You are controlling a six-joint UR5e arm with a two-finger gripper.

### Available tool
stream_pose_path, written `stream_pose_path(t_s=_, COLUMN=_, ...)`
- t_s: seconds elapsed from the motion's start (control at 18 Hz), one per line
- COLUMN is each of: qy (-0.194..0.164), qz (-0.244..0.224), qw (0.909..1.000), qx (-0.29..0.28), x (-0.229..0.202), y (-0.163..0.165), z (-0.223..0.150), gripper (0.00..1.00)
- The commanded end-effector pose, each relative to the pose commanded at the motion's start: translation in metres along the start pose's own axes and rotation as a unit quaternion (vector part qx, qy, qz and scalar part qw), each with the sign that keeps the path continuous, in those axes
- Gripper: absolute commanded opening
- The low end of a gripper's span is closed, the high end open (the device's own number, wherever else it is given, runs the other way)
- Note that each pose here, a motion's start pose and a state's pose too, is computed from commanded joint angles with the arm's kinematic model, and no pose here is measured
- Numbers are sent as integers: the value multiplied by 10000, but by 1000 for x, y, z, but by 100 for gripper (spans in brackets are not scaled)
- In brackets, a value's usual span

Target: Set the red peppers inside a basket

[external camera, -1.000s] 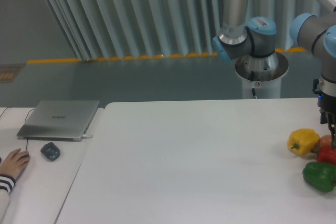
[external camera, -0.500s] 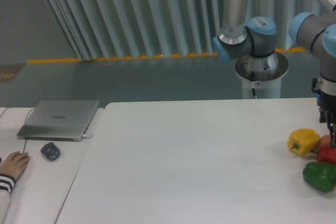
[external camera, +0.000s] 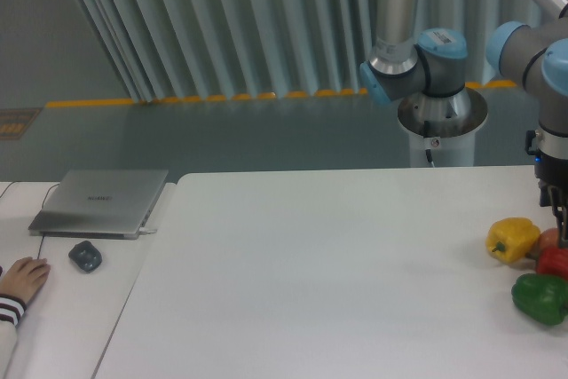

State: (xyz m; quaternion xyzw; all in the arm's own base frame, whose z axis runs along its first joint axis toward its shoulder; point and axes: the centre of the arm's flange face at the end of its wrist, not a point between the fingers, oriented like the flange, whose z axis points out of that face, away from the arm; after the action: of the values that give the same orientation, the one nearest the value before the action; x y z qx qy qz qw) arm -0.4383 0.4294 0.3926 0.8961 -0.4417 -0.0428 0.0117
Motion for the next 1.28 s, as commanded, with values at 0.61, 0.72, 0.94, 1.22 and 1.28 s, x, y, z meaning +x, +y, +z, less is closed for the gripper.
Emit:
stream_pose_path(t_s=0.61, qy=356, qz=635, qw=9969, qx=-305, x=10, y=7, z=34, gripper=100)
stream_pose_path(t_s=0.72, qy=270, qz=613, qw=9972, qx=-323, x=10, y=13, z=38, gripper=100)
stream_pose_path(t_s=0.94, qy=274, qz=992, qw=9941, qx=-343, x=10, y=16, z=39, gripper=99)
stream_pose_path(t_s=1.22, qy=322, qz=1028, qw=9936, qx=-328, x=12, y=18, z=44, gripper=46)
stream_pose_path(t_s=1.28, qy=361, qz=993, qw=9939, qx=-308, x=11, y=18, z=49, gripper=36)
